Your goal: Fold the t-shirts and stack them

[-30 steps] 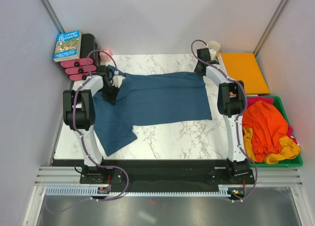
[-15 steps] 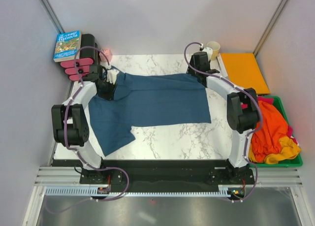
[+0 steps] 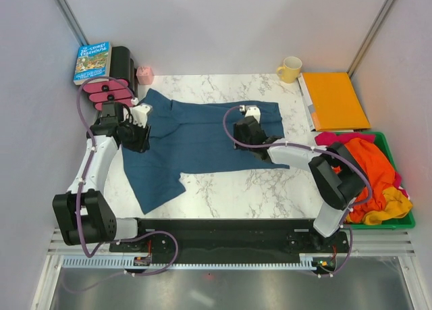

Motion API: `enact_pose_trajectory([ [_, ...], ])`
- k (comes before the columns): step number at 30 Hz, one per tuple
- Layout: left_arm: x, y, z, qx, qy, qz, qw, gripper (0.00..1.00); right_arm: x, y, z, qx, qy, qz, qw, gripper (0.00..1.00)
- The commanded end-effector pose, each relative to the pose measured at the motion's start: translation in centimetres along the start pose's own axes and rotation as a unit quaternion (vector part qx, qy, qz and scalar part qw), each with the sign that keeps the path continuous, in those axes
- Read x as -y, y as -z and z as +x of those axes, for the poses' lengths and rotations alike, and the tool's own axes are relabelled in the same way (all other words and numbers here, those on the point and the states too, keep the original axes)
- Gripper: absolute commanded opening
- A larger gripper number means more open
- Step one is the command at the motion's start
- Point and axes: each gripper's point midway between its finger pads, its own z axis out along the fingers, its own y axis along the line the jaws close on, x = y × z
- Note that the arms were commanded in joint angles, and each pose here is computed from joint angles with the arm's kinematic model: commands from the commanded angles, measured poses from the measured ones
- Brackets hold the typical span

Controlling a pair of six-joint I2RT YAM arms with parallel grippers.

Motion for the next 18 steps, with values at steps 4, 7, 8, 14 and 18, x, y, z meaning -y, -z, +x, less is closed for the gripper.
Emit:
enact_pose_trajectory([
  [4,6.1,2.6,3.2,-0.058,0.055,0.121,0.989,0.42,-1.3,0.6,2.1,0.019,0.014,-0.003,1.0,0.61],
  [7,6.9,2.3,5.1,-0.087,0.073,0.129,0.985,0.4,-3.0,1.0,3.1,0.023,0.029,-0.022,0.999,0.61],
  [8,6.5,2.1,5.3,-0.094,0.08,0.121,0.985,0.4,-3.6,1.1,3.2,0.027,0.034,-0.03,0.999,0.61],
  [14,6.2,1.5,4.9,-0.084,0.078,0.115,0.987,0.38,-7.1,1.5,4.5,0.023,0.079,-0.049,0.995,0.61],
  [18,4.0,0.7,1.1,0.023,0.073,0.053,0.996,0.35,-7.7,2.5,3.5,0.049,0.068,-0.048,0.995,0.61],
])
